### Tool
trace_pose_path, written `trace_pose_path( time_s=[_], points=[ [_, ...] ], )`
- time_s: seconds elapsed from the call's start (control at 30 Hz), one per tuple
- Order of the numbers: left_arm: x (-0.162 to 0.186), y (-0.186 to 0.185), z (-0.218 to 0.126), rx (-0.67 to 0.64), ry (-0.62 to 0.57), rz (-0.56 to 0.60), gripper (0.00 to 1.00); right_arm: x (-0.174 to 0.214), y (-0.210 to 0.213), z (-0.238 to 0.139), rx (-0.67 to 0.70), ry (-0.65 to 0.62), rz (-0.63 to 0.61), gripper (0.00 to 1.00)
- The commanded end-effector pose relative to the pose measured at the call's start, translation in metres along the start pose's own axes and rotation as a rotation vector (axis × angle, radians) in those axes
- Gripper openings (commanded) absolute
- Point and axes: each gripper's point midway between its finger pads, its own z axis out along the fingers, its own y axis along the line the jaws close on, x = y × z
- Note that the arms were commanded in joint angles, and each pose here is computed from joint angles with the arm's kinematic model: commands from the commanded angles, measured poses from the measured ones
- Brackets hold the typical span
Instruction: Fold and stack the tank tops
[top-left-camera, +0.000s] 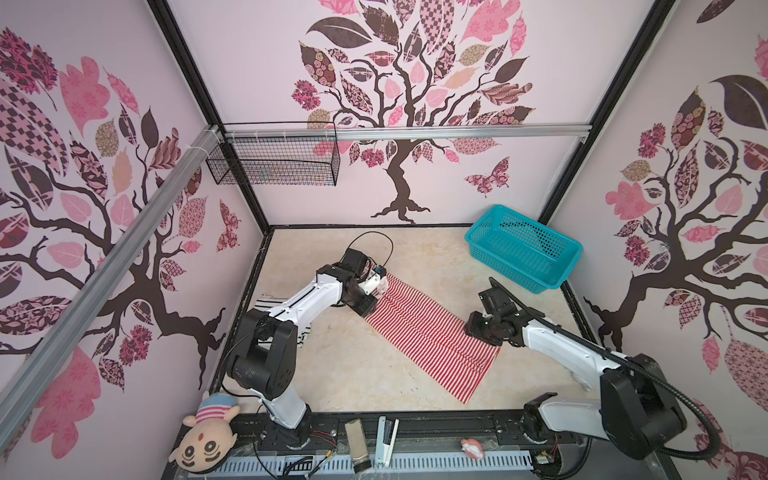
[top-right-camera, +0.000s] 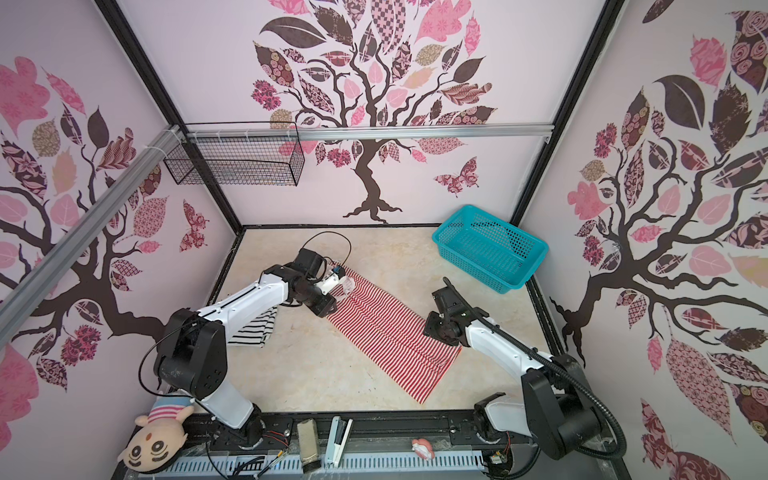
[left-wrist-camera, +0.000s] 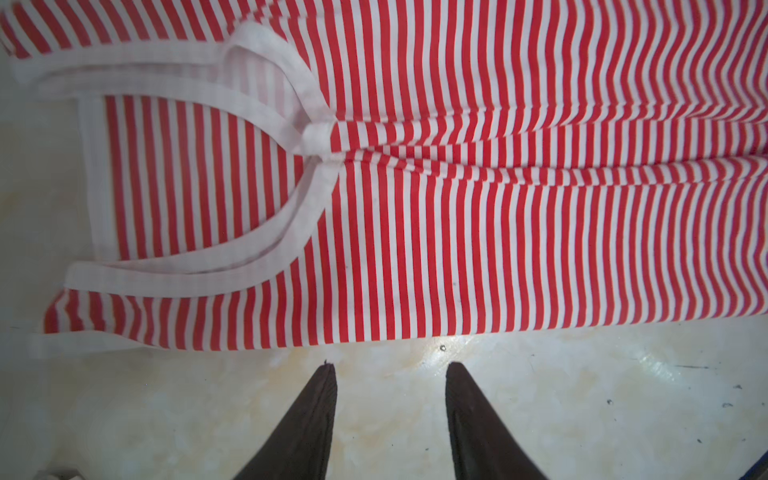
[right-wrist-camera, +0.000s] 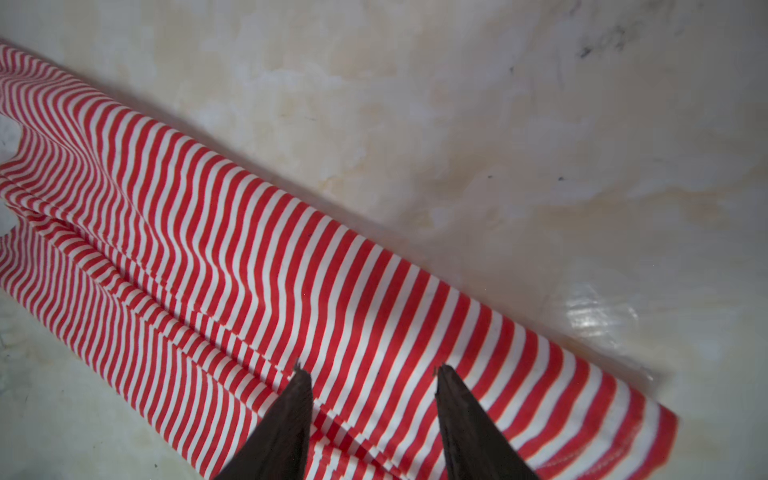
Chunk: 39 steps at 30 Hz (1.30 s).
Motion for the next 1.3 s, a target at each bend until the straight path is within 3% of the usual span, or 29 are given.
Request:
trace_pose_path(
  time_s=[0.0,0.53,0.8,1.27],
  points=[
    [0.006,-0.006,0.013,0.043,0.015,-0.008,0.47,-0.006,0.013,0.005,-0.024,0.019,-0.021,0.54],
    [0.024,-0.021,0.056,0.173,0.151,-0.014,0.46,0.019,-0.023,0.016,0.049,0.029,0.015,0.54],
    [0.021,-0.002,0.075,0.094,0.213,-0.001,0.46,0.037,-0.033,0.016,0.046,0.04,0.036,0.54],
    [-0.071,0.069,0.112,-0.104,0.196,0.014,0.48,0.081,0.016,0.026,0.015,0.078,-0.043,0.54]
  ],
)
